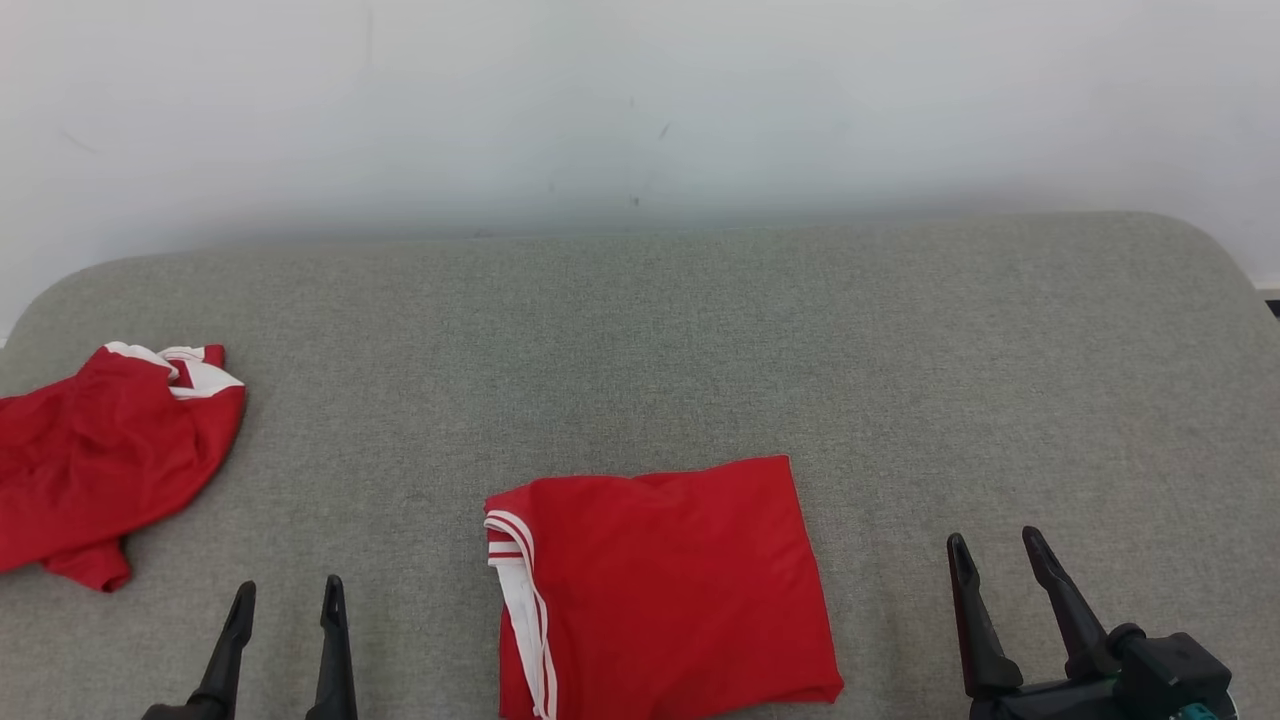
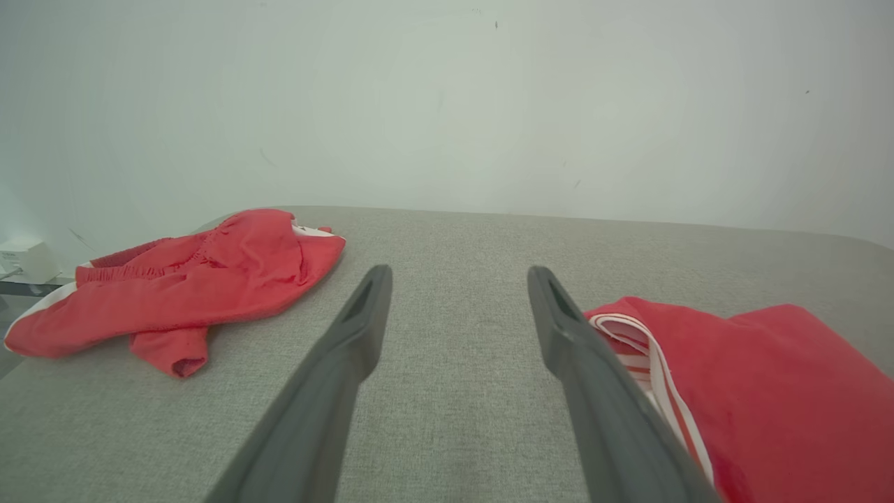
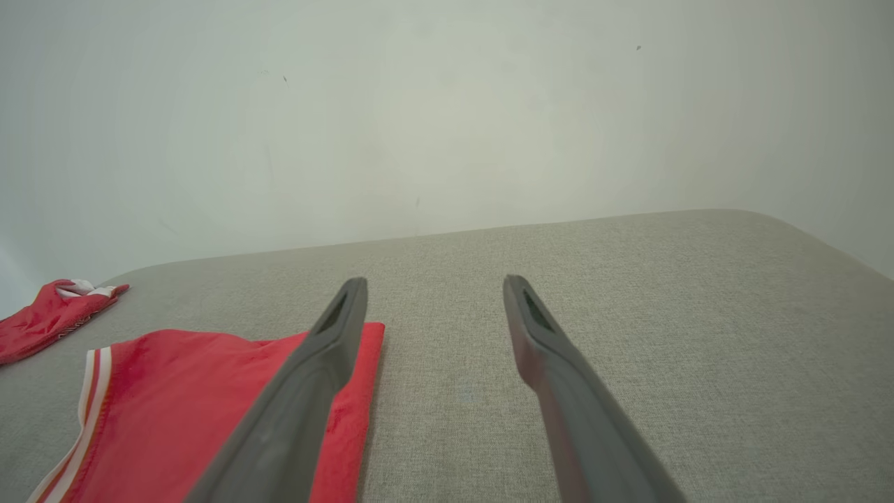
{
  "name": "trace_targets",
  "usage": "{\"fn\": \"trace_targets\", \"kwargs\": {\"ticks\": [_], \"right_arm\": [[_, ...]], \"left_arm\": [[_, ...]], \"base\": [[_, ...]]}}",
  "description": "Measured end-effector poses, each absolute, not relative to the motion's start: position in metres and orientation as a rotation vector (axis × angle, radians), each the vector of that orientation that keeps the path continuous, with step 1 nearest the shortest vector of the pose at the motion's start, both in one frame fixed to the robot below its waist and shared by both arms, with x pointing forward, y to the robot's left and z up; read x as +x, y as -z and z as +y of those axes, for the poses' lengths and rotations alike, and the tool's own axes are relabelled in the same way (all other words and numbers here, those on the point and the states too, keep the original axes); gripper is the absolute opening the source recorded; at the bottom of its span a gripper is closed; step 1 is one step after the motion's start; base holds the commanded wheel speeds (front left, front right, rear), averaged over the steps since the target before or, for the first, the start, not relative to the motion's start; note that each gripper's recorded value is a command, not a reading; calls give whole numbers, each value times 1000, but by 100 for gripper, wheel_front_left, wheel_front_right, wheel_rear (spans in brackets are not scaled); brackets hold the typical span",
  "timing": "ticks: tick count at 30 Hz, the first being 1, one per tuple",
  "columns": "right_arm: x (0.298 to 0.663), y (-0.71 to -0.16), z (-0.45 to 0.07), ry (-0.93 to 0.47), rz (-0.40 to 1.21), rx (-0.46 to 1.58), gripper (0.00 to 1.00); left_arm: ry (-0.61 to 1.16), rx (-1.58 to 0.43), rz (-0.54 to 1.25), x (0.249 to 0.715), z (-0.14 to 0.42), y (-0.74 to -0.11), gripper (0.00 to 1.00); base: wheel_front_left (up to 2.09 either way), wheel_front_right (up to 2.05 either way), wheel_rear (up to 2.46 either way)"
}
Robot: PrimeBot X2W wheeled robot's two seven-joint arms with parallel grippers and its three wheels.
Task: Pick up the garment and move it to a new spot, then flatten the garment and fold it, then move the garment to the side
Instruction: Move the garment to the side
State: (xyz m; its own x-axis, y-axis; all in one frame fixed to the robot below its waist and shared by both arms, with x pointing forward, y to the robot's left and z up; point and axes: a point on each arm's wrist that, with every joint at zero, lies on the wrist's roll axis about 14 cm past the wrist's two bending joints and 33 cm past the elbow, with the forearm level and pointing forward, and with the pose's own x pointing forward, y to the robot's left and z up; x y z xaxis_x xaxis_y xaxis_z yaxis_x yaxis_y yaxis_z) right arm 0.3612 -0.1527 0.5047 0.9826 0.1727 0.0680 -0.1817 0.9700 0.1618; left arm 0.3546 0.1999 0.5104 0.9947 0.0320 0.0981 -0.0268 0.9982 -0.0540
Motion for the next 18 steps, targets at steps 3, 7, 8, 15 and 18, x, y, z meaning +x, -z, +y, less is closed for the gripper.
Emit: {"fn": "trace_targets", "kwargs": {"ticks": [3,7,8,15,18], "right_arm": [[361,-504,-153,-178,-50,168,100],[361,-502,-153,-178,-45,169,100],[362,-502,-152,-179,-44,170,100],[380,-512,-132,-240,-71,173,100],[388,-514,-123,-265,-72,170,100]], "left_arm": [[-29,-53,-99,355,200,-510,100],[-30,-57,-96,355,200,-509,100],[-32,-58,-94,355,200,-509,100],[-38,-62,-87,359,202,-506,100],[-38,-63,-88,361,202,-507,100]], "base": [[0,0,0],[0,0,0],[0,0,0],[0,0,0],[0,0,0]]}}
